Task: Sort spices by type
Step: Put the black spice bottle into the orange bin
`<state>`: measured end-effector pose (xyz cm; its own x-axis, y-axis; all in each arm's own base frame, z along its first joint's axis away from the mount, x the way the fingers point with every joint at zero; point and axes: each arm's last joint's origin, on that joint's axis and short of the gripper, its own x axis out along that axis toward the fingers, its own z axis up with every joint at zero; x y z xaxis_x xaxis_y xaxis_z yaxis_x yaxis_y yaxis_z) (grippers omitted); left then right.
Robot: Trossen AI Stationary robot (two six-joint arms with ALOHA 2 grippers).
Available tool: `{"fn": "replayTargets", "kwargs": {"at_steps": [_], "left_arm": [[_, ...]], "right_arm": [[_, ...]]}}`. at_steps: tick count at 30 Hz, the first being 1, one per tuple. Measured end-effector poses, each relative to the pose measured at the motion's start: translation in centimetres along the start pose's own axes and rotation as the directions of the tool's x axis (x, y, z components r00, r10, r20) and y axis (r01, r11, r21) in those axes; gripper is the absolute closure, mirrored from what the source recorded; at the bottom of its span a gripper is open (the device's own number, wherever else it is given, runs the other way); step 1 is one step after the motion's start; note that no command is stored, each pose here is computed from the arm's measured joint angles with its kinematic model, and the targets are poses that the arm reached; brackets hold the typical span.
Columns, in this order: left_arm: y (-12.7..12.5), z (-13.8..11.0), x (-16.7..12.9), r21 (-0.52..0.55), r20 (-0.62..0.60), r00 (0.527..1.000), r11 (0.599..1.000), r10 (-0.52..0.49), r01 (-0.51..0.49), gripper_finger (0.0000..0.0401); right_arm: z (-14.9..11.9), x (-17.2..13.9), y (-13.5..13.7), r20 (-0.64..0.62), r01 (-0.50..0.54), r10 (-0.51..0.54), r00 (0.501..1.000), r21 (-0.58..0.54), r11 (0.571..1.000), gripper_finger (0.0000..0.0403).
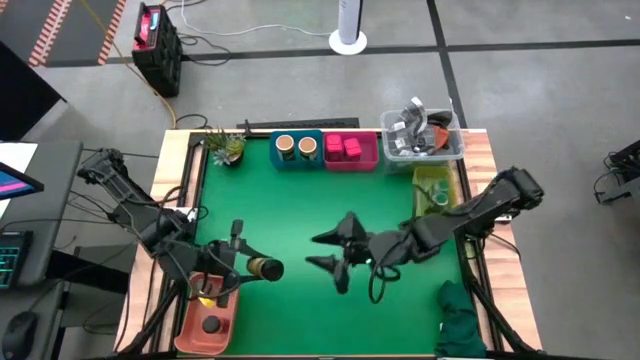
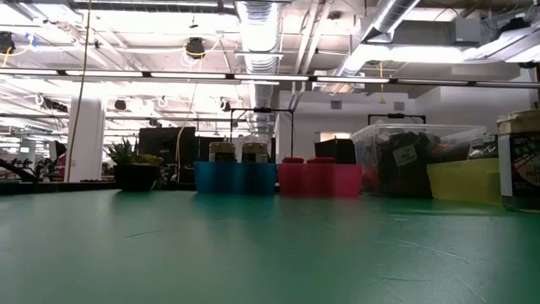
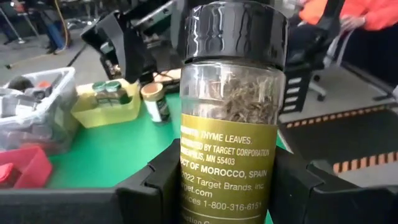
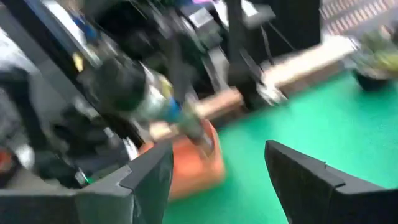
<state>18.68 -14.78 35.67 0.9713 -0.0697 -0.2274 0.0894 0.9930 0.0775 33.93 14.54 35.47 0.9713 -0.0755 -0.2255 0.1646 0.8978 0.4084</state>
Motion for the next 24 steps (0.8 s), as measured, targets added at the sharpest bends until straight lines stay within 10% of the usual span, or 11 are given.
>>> {"fn": "replayTargets", "kwargs": {"at_steps": [15,24], "left_arm": [[-0.5,0.7,-0.5,-0.133,0.069,0.997,0.990,-0.027,0.036,0.0233],[0.7,3.0,-0.9,-0.218,0.244,0.969,0.975,0.027,0.028,0.0228]], "right_arm": [[-1.1,6.4,3.7,0.034,0.007,0.003,0.999,-0.284,0.959,0.0124],[-0.8,6.9,3.4,-0.002,0.035,-0.037,0.999,-0.262,0.964,0.0124]]}}
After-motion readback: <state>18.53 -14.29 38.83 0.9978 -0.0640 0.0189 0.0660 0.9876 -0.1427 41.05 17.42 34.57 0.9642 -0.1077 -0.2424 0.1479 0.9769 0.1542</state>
